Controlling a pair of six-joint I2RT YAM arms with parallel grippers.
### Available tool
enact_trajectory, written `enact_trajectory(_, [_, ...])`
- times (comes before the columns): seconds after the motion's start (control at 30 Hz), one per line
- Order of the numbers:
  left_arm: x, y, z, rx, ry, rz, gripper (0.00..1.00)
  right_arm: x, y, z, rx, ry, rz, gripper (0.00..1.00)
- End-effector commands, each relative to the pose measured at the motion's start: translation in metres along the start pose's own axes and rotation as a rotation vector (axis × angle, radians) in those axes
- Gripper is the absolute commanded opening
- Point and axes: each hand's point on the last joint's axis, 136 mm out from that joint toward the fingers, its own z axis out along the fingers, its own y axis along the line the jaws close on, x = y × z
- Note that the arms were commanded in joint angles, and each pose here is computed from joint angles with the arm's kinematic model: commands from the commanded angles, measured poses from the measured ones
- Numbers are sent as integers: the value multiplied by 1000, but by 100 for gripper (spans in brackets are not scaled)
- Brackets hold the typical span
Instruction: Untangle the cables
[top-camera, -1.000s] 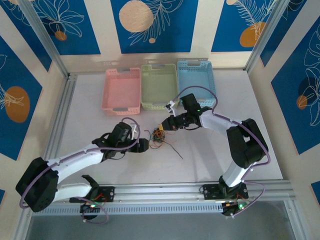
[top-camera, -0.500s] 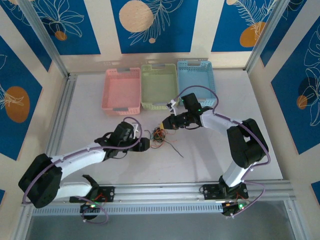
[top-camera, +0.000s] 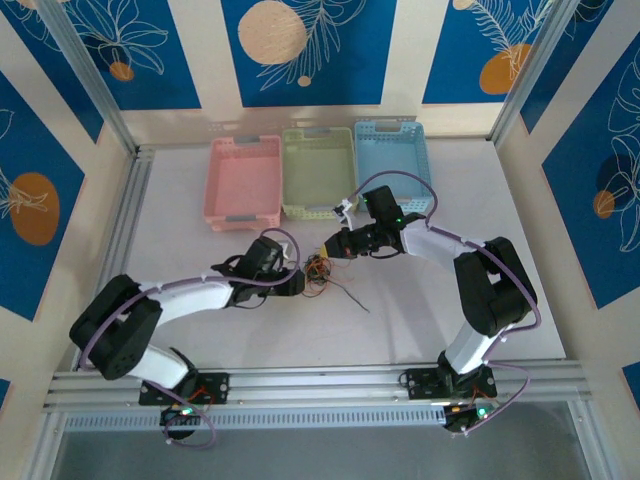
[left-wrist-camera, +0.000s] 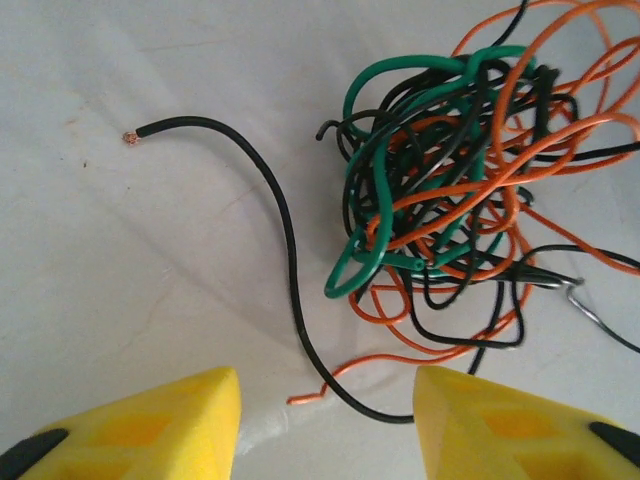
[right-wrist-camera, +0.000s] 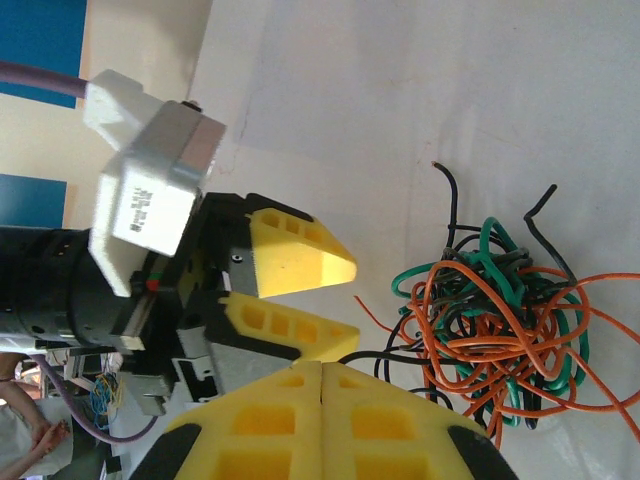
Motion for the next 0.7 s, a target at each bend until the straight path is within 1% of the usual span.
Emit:
enact_trajectory(0.0, [-3,-4,9,-1,-4,10,46,0,0,0,-10,3,12,0])
enact_trajectory(0.07, [-2,-1,14,-9,2,8,44,0,0,0,-10,4,12,0])
enact_trajectory(0.3, [-1,1,19,-10,-1,-4,31,0,-1,-1,-9,3,12,0])
enact_trajectory(0.33, [-2,2,19,-12,-3,-4,28,0,0,-1,-11,3,12,0])
enact_trajectory(0.4, [-2,1,18,-13,-7,-2,17,0,-1,-1,-10,3,13,0])
enact_trajectory(0.53, [-3,1,15,-14,-17,-1,1,0,-1,-1,-9,3,12,0])
enact_trajectory(0.57, [-4,2,13,-17,-23,0,0,0,-1,-1,-9,3,13,0])
enact_trajectory(0.67, [-6,7,1,-52,-42,14,0,0,-1,-1,-7,0,10,0])
